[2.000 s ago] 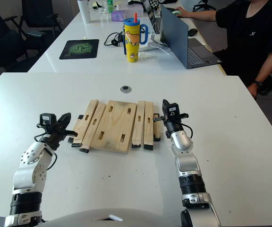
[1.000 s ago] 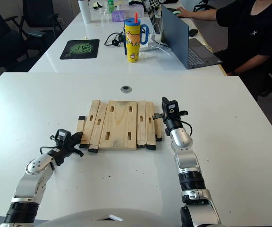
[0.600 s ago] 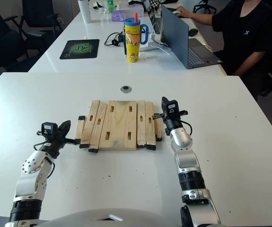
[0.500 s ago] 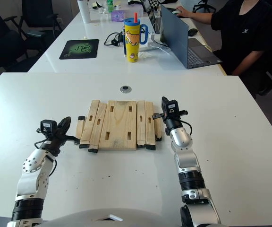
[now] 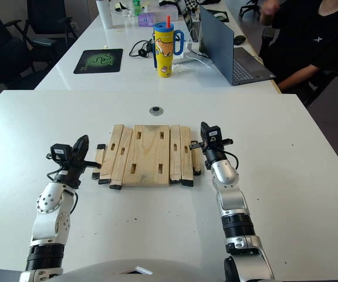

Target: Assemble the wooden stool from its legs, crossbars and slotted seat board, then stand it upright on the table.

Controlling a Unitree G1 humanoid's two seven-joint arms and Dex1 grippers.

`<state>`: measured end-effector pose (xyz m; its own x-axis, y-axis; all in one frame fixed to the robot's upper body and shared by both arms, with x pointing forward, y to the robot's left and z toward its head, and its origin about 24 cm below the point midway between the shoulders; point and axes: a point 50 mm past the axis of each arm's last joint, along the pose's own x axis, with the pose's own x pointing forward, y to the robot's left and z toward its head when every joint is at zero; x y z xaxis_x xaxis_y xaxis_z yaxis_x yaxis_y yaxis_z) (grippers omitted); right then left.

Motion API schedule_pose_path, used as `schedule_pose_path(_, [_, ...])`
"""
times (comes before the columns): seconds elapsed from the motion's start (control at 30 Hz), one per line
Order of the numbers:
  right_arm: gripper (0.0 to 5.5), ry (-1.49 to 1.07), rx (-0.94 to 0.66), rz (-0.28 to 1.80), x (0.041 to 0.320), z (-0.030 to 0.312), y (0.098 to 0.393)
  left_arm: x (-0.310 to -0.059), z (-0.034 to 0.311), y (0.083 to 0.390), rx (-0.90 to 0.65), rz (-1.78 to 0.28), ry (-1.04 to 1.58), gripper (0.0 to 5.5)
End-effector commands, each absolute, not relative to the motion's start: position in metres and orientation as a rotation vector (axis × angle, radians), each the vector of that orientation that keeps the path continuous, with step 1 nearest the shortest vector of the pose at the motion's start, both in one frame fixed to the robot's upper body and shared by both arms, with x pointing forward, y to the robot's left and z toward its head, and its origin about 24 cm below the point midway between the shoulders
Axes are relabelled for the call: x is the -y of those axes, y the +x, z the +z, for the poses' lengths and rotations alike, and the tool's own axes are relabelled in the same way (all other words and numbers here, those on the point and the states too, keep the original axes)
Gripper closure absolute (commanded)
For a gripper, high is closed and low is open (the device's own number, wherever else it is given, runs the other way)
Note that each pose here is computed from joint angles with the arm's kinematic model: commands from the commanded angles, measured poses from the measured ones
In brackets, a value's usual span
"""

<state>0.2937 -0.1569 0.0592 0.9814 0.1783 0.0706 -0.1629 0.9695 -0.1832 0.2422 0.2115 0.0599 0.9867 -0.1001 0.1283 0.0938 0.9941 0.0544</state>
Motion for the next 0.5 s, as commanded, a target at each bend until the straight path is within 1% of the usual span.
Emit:
schedule_pose_path(0.03, [5.49,-0.162,0.082,0.167,0.157,0.0569,0.2893,-0.2098,0.0626,0.2475,0.153,-0.08,0.07,5.5])
schedule_pose_path(0.37, [5.49,-0.152,0.077,0.16,0.1553,0.0556,0.2863,-0.212,0.0623,0.2476,0.141,-0.069,0.088,5.5])
schedule_pose_path(0.43, [5.49,-0.152,0.077,0.159,0.1554,0.0555,0.2863,-0.2133,0.0604,0.2456,0.124,-0.073,0.092,5.5])
schedule_pose_path(0.5, [5.49,-0.152,0.077,0.158,0.1555,0.0556,0.2866,-0.2159,0.0548,0.242,0.072,-0.08,0.095,5.5])
